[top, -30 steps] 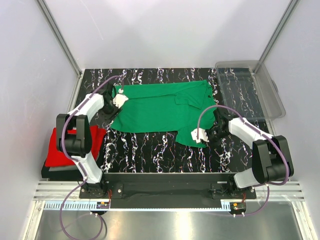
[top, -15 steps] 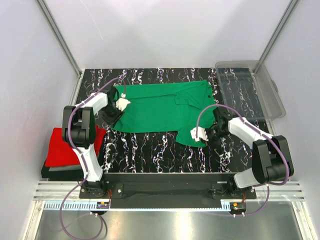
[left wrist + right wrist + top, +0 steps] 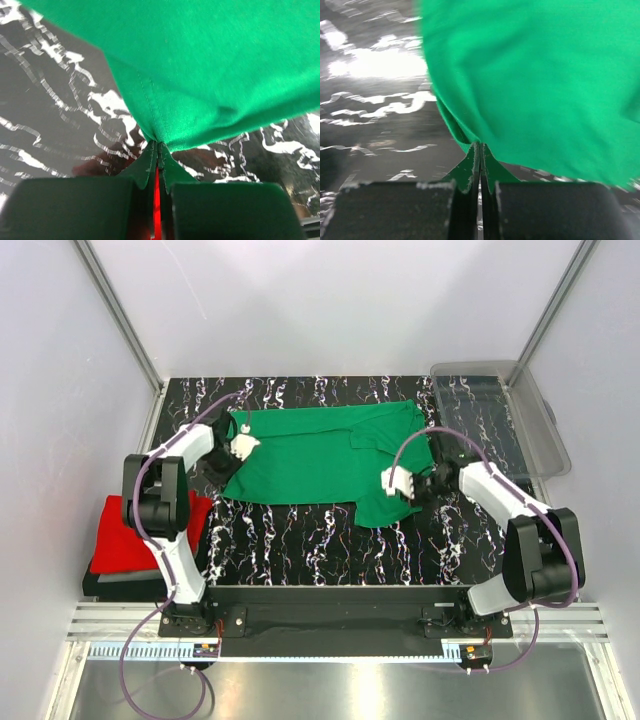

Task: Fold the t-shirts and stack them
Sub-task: Fold the tshirt

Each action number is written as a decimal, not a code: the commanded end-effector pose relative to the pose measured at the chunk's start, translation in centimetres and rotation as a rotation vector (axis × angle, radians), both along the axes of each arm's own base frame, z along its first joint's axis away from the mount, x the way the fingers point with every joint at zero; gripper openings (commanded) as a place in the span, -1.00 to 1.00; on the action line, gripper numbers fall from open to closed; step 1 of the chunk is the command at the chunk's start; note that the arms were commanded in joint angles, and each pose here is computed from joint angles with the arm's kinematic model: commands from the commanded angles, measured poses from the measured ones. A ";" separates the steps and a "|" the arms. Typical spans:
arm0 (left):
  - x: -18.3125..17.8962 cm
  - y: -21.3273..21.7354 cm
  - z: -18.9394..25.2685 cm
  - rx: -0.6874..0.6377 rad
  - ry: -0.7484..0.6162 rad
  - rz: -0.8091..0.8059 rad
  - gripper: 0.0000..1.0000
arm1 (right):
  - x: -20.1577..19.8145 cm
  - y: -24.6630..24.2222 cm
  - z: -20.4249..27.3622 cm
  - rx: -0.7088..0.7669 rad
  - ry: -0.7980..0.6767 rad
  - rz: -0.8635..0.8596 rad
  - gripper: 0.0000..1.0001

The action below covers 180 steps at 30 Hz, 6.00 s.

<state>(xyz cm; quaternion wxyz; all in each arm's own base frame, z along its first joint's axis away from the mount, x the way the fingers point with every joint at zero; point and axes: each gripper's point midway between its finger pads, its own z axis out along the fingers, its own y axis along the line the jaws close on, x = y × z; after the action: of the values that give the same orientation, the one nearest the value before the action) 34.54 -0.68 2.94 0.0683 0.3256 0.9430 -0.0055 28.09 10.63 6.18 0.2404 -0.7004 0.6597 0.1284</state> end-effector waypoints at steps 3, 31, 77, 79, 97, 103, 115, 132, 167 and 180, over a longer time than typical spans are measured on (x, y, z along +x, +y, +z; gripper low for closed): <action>0.7 0.0 4.9 -0.016 -0.107 -0.007 -1.00 | 4.8 0.3 5.9 0.077 -0.144 -0.157 -1.00; 2.4 0.1 8.6 -0.010 -0.162 0.008 -1.00 | 11.4 -0.7 15.2 0.183 -0.387 -0.342 -1.00; 17.9 2.2 5.6 0.061 -0.293 0.132 -0.95 | 33.7 -1.4 9.4 0.163 -0.446 -0.603 -1.00; 18.2 2.3 5.5 0.068 -0.298 0.136 -0.90 | 34.2 -1.4 9.3 0.162 -0.451 -0.611 -1.00; 15.0 -2.3 5.7 0.004 -0.273 0.083 -0.35 | 26.6 4.5 5.1 0.201 -0.184 -0.491 -0.33; 14.0 -1.8 1.9 0.035 -0.186 0.095 -0.39 | 24.8 5.3 1.9 0.164 -0.086 -0.474 -0.37; 11.5 -1.0 -1.3 0.064 -0.094 0.106 -0.41 | 24.3 6.3 -0.9 0.111 -0.030 -0.453 -0.38; 10.7 -0.9 -2.1 0.072 -0.074 0.112 -0.42 | 30.4 11.4 0.2 0.230 -0.089 -0.492 -0.34; 11.3 0.0 0.4 0.167 -0.139 -0.328 0.05 | 21.2 9.3 14.0 0.410 -0.103 -0.616 -0.22; 4.3 -2.5 1.7 0.137 -0.066 -0.430 -1.00 | 15.8 7.2 12.3 0.355 0.002 -0.797 -0.23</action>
<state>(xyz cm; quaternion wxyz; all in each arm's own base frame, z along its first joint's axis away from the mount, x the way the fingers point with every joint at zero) 42.34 -1.25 2.03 0.0791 0.4913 0.8648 0.0663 45.02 18.07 16.11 0.3714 -0.3840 0.8342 0.1366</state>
